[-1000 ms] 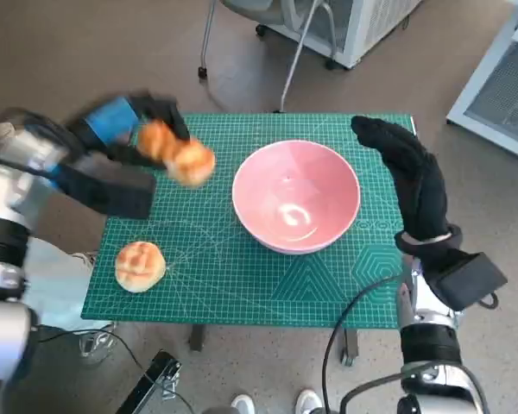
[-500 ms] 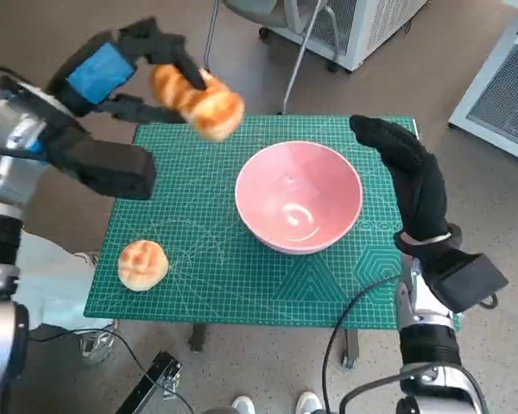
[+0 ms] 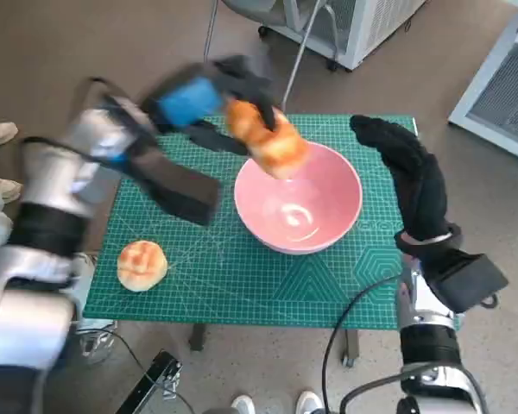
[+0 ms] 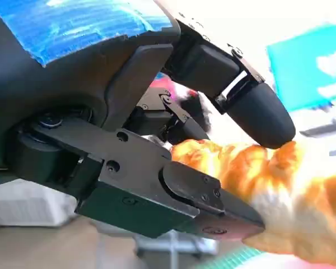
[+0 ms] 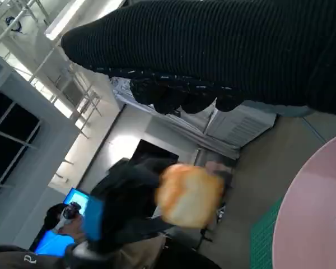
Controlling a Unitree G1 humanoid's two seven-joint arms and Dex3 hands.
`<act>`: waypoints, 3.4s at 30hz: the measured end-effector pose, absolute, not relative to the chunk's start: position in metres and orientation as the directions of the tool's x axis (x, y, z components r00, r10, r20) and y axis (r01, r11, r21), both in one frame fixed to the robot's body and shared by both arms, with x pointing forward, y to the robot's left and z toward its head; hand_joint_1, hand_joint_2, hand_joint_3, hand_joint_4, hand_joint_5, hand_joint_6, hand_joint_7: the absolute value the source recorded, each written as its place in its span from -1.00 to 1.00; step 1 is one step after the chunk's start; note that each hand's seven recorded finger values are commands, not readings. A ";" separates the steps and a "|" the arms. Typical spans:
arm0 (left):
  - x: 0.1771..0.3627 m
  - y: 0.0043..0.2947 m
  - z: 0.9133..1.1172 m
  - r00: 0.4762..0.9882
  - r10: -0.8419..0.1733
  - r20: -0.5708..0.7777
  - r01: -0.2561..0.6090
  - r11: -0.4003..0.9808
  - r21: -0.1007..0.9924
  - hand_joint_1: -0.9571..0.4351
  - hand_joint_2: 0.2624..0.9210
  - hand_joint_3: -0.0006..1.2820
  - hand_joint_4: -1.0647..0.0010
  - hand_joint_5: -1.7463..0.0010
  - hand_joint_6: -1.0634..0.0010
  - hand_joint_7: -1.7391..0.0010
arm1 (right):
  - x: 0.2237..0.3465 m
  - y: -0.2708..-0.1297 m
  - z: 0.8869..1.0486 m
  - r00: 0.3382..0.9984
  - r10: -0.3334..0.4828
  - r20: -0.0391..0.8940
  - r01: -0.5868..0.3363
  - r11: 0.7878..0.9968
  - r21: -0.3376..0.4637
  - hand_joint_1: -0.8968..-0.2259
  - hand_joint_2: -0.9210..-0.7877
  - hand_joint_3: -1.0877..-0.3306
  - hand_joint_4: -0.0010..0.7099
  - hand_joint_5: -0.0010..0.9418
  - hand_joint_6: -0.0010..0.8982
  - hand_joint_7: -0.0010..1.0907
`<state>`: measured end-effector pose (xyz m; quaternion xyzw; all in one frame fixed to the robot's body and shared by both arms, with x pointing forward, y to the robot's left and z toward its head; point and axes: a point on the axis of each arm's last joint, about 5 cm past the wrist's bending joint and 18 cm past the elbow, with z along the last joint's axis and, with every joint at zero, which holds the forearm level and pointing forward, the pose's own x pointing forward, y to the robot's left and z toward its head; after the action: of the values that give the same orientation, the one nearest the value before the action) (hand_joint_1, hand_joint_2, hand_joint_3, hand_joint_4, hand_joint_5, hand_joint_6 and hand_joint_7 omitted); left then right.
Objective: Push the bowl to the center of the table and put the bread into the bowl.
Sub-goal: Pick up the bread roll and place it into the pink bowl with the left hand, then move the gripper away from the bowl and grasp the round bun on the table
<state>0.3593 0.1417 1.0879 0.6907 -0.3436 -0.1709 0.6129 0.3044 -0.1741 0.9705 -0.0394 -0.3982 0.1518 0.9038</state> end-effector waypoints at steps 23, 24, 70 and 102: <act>0.366 0.099 1.040 0.774 -0.622 -0.119 -0.008 -0.197 0.980 0.22 0.99 -0.77 0.54 0.77 0.37 0.41 | 0.298 -0.181 0.964 0.646 0.285 0.708 -0.233 0.957 -0.173 -0.12 -1.00 -0.10 0.21 -0.91 -0.88 0.50; 0.366 0.099 1.040 0.782 -0.606 -0.146 0.018 -0.212 0.977 0.22 1.00 -0.79 0.58 0.85 0.38 0.52 | 0.297 -0.181 0.964 0.647 0.284 0.708 -0.232 0.957 -0.172 -0.12 -1.00 -0.09 0.21 -0.91 -0.88 0.49; 0.246 0.283 1.115 0.916 -0.329 -0.231 0.220 -0.070 0.973 0.45 0.86 -1.00 0.21 1.00 -0.05 0.92 | 0.297 -0.174 0.966 0.643 0.292 0.708 -0.269 0.952 -0.149 -0.12 -1.00 -0.15 0.21 -0.93 -0.89 0.49; 0.223 0.294 1.050 0.838 -0.266 -0.477 0.479 -0.061 0.876 0.47 0.69 -1.00 0.42 1.00 0.15 1.00 | 0.302 -0.173 0.968 0.636 0.353 0.687 -0.311 0.931 -0.190 -0.11 -1.00 -0.16 0.21 -0.93 -0.98 0.55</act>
<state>0.2226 0.2940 1.0504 0.6752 0.0791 -0.2735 0.6805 0.3015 -0.1733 0.9683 -0.0269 -0.3852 0.1837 0.9040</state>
